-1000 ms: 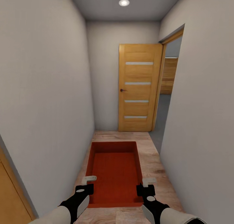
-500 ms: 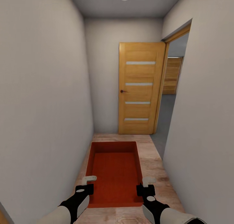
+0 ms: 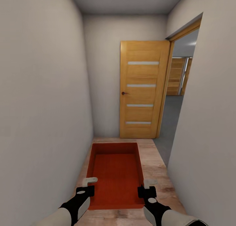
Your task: Move the two storage containers from the living room to the garage. In the garage, place one container on the floor and stack the other container on top of it (either order is fine).
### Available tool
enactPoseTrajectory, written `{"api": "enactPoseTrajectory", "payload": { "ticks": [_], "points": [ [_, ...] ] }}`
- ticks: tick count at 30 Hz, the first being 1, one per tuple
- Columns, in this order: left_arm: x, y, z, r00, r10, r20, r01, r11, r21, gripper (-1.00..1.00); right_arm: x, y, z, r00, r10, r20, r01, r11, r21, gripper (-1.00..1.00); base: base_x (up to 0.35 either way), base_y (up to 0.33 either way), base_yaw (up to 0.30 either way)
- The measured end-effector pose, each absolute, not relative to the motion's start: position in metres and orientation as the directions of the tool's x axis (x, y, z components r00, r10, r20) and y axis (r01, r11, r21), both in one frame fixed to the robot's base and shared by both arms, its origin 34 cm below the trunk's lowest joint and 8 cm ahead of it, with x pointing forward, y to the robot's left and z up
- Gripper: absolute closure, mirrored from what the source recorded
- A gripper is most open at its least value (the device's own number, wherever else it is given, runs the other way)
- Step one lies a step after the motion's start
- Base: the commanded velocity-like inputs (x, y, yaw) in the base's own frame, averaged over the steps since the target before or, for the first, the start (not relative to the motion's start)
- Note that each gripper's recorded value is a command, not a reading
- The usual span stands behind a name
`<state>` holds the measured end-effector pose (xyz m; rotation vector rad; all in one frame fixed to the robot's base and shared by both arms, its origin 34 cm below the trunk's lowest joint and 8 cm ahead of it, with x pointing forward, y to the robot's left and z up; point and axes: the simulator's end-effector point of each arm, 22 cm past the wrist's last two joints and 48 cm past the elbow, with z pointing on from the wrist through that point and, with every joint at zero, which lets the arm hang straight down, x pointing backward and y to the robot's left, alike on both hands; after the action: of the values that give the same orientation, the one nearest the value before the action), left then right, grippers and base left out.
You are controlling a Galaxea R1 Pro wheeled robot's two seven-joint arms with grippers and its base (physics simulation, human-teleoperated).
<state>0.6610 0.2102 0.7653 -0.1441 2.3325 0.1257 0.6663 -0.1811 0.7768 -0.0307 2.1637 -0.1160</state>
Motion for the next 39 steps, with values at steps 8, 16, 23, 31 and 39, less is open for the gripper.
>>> {"api": "enactPoseTrajectory", "payload": {
  "ticks": [8,16,23,31,39],
  "points": [
    [0.6610,0.2102,0.7653,-0.689,-0.065,-0.721,-0.143,0.989,0.047,1.00,0.6663,-0.1812,0.7768,-0.561,-0.066,-0.825,0.022,0.995,-0.095,1.00,0.324,0.000,0.000],
    [0.6610,0.2102,0.7653,-0.689,-0.065,-0.721,-0.143,0.989,0.047,1.00,0.6663,-0.1812,0.7768,-0.561,-0.066,-0.825,0.022,0.995,-0.095,1.00,0.323,0.000,0.000],
    [0.6610,0.2102,0.7653,-0.689,-0.065,-0.721,-0.143,0.989,0.047,1.00,0.6663,-0.1812,0.7768,-0.561,-0.066,-0.825,0.022,0.995,-0.095,1.00,0.324,0.000,0.000],
    [0.6610,0.2102,0.7653,-0.689,-0.065,-0.721,-0.143,0.989,0.047,1.00,0.6663,-0.1812,0.7768,-0.561,-0.066,-0.825,0.022,0.995,-0.095,1.00,0.324,0.000,0.000],
    [0.6610,0.2102,0.7653,-0.689,-0.065,-0.721,-0.143,0.989,0.047,1.00,0.6663,-0.1811,0.7768,-0.561,-0.066,-0.825,0.022,0.995,-0.095,1.00,0.324,0.000,0.000]
  ]
}}
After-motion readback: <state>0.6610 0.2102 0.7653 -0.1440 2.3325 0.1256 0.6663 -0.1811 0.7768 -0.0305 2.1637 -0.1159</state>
